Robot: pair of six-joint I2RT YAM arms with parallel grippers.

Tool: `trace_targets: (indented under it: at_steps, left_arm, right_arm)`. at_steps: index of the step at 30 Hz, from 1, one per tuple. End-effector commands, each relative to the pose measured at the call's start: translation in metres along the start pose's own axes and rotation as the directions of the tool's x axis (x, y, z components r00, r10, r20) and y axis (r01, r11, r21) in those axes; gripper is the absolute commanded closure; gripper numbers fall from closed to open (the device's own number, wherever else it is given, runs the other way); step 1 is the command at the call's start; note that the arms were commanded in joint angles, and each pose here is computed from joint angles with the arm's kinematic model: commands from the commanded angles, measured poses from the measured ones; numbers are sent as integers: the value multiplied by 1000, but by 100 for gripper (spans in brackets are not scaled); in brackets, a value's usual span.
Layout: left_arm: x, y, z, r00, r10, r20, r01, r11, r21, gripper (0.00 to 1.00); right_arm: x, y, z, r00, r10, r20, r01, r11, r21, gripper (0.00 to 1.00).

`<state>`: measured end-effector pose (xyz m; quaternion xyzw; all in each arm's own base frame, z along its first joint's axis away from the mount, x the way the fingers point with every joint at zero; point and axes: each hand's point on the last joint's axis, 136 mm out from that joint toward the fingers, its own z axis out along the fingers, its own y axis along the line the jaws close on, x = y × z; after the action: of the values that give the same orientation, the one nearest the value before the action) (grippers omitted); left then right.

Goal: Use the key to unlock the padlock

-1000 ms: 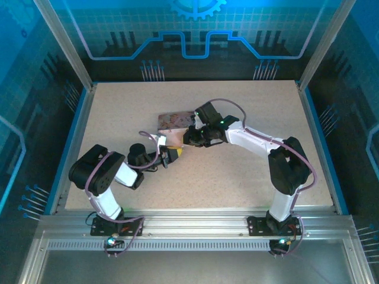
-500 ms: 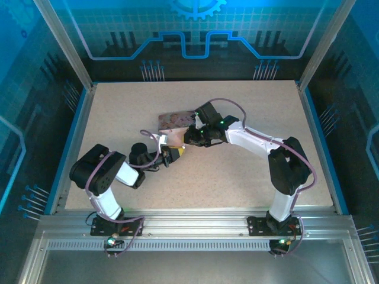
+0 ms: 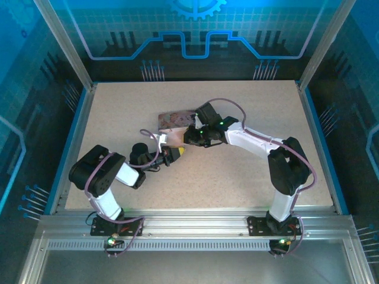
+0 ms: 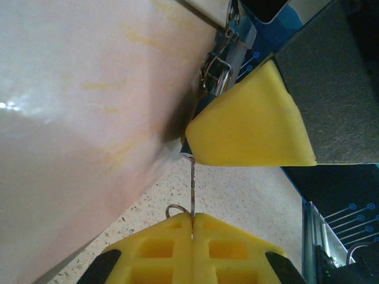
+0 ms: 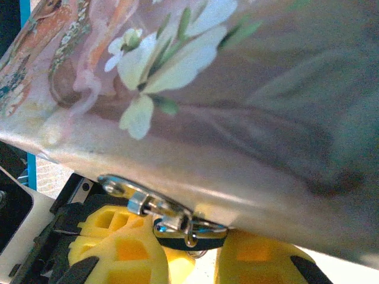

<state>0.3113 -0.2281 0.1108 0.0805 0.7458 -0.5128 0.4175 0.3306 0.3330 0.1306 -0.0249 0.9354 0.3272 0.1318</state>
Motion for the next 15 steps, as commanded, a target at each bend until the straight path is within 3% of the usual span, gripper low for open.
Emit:
trace_targets:
  at_steps: [1,15]
  left_arm:
    - [-30,-23,-4,986,124,109,-129,991,37,100]
    - [-30,-32,-6,985,135,104,-142,987,70,100]
  right_arm:
    - [11,36,-21,997,-72,-28,68,991,-112,100]
    - [19,46,-38,992,-104,-73,92,984,-150,100]
